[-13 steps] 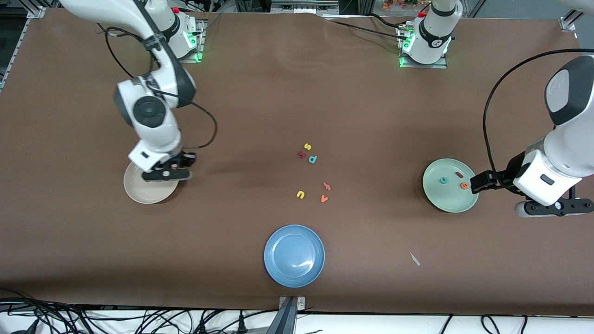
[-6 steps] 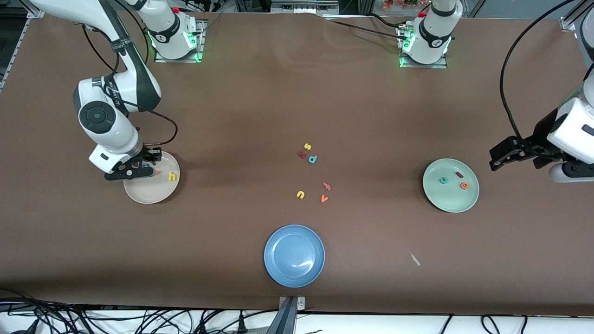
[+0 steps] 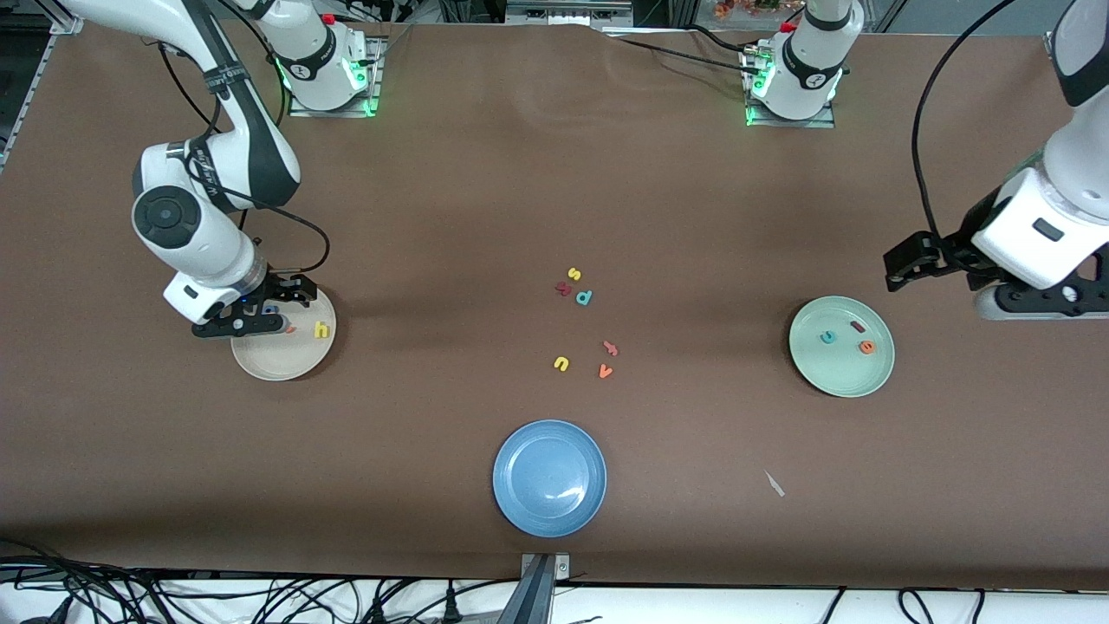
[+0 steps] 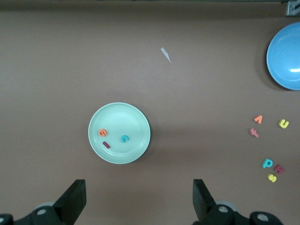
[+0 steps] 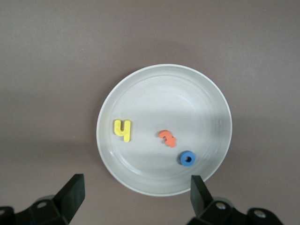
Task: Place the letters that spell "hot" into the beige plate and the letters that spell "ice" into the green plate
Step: 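Release the orange letter on the cream plate and return the right gripper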
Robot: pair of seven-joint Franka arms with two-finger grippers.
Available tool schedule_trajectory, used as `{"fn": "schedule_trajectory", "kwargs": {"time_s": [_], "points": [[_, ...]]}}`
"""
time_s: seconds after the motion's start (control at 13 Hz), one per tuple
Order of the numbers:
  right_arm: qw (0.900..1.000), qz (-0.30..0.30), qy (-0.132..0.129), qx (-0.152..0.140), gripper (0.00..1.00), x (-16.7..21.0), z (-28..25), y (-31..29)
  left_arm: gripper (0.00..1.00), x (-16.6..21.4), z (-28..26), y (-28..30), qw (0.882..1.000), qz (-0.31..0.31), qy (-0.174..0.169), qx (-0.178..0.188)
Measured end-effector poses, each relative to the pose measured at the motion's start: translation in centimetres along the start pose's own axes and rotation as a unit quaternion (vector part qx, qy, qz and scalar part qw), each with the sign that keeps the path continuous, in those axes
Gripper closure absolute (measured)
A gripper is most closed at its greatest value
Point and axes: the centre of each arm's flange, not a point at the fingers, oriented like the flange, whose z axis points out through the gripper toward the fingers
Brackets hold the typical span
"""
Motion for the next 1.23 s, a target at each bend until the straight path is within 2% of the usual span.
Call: {"fn": "schedule_trajectory", "kwargs": {"time_s": [0.15,0.31,0.62,0.85,1.0,1.23], "points": [[1.0,0.021,-0.019,0.012,0.0,1.1,-4.0,0.6,0.0,-0.5,0.5,1.4,1.0,0.006,-0.015,0.017],[0.998,0.037,-0.035,0.028,0.0,1.6,-8.5,1.1,0.0,-0.7,0.6,2.3,0.999,0.007,-0.015,0.03],[0.997,0.053,-0.033,0.051,0.0,0.4,-16.7,1.7,0.0,-0.7,1.3,3.4,0.999,0.016,-0.023,0.033],[0.996,0.069,-0.038,0.049,0.0,-1.4,-20.7,3.7,0.0,0.0,4.2,4.1,0.998,0.021,-0.048,0.037],[0.993,0.085,-0.048,0.067,0.0,-2.3,-22.6,5.2,0.0,0.7,5.9,3.7,0.997,0.018,-0.061,0.039],[0.991,0.097,-0.048,0.085,0.0,-2.8,-23.6,7.7,0.0,0.4,6.6,3.6,0.995,0.017,-0.082,0.044]]}}
